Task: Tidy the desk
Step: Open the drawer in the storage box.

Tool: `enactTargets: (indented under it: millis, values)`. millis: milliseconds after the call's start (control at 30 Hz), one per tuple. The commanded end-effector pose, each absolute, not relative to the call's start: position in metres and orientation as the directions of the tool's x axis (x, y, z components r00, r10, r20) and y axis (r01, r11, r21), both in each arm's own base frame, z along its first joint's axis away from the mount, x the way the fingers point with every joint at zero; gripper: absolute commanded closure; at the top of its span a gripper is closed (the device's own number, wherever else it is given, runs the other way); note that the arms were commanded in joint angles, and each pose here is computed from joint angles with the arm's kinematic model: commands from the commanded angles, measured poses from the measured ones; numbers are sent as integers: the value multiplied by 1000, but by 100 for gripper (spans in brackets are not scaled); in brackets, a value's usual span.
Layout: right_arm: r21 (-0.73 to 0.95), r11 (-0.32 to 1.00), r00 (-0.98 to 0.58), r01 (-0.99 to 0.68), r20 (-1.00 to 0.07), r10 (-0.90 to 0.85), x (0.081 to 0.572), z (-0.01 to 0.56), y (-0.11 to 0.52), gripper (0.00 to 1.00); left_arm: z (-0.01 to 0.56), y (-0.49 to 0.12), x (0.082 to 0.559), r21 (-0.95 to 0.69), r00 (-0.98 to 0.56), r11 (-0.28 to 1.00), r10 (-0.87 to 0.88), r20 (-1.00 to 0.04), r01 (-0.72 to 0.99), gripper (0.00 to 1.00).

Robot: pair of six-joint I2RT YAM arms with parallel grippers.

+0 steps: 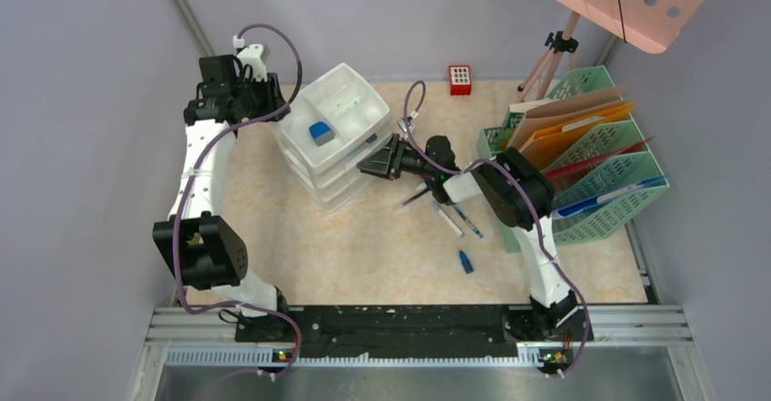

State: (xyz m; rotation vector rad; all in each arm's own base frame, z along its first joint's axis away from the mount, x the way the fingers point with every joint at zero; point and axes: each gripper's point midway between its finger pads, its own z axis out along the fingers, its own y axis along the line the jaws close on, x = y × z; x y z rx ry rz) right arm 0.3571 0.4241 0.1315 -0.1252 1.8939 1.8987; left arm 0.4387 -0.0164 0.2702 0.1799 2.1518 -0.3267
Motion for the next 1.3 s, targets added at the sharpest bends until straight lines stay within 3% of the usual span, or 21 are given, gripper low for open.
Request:
enactTargets:
  millis: [0, 433, 1267]
  values:
    - [900, -23, -867, -436, -413, 280, 368, 153, 426, 50, 276, -25, 442, -200, -558, 941, -16, -830, 271, 57]
    - [898, -192, -891, -396, -326, 316, 366, 179, 423, 53, 274, -25, 443, -206, -565, 943, -23, -825, 263, 58]
    - [884, -230, -897, -406, -338, 284, 337, 177, 410, 59, 277, -10, 455, -140, -544, 967, -1, -839, 213, 70]
